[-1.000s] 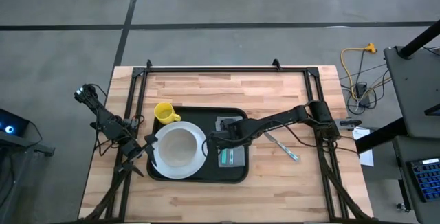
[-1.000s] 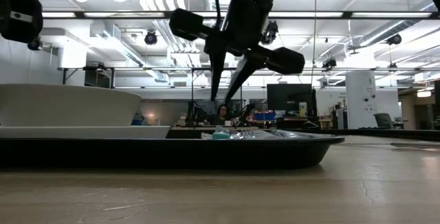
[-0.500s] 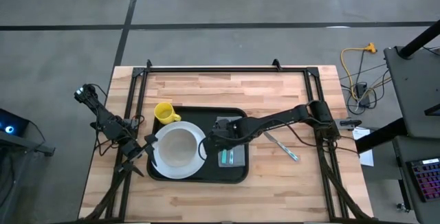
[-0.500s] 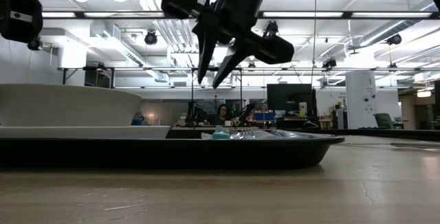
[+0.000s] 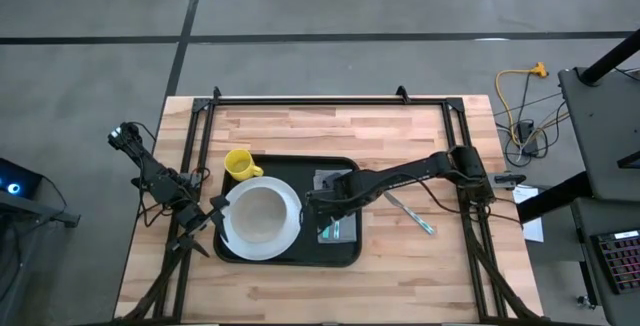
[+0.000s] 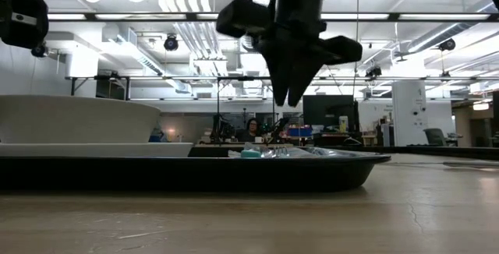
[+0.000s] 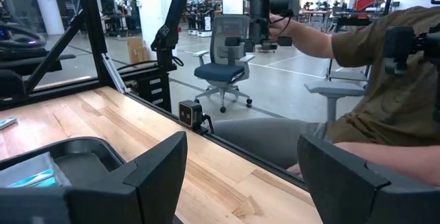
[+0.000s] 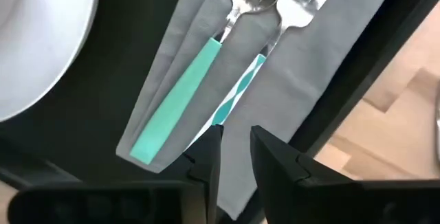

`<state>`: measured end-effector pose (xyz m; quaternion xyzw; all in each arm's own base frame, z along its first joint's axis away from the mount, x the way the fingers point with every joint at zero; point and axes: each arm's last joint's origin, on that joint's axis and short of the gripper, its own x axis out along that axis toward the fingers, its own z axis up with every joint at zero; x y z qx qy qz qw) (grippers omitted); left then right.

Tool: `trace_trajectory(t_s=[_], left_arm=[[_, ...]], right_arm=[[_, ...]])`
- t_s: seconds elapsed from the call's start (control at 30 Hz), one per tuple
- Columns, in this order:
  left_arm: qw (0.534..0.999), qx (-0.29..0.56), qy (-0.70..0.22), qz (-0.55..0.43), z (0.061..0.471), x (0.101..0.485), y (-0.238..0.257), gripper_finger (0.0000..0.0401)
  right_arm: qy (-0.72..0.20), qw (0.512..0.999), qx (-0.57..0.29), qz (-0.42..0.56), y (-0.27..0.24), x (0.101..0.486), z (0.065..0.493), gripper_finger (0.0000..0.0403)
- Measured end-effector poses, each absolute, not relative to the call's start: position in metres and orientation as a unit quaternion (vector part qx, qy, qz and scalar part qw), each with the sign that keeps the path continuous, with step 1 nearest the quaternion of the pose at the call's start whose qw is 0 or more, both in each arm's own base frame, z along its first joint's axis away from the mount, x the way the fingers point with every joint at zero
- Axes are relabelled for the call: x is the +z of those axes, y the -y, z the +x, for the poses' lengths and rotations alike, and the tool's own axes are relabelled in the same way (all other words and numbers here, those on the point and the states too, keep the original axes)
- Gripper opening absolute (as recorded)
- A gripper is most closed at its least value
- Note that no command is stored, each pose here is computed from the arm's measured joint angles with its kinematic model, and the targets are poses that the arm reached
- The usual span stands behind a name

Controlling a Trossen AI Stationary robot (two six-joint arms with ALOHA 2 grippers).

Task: Set up tray
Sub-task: Put the white and blue knife on the gray napkin to the right of the white and blue fork

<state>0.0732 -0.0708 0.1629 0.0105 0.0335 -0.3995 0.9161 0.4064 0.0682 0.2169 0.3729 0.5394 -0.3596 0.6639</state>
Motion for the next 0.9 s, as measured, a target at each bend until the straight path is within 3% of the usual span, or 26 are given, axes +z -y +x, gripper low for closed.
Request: trace_trajectory(t_s=[0.2,0.37,0.67,0.9], left_arm=[[0.916,-0.399,-0.033,0.011,0.073,0.163,0.071,0.0255],[0.916,-0.4,-0.033,0.01,0.073,0.163,0.071,0.0255],[0.916,-0.4,-0.033,0.011,0.073,0.163,0.071,0.0255],[0.916,-0.399,-0.033,0.01,0.073,0.163,0.071,0.0255]], right_arm=[[-0.536,0.69,-0.345,0.343,-0.062,0.233,0.391,0.0068],[-0.531,0.692,-0.353,0.337,-0.05,0.241,0.349,0.0068],[-0.542,0.682,-0.299,0.389,-0.044,0.216,0.264,0.0068],[-0.56,0.675,-0.287,0.385,-0.047,0.207,0.229,0.0068]])
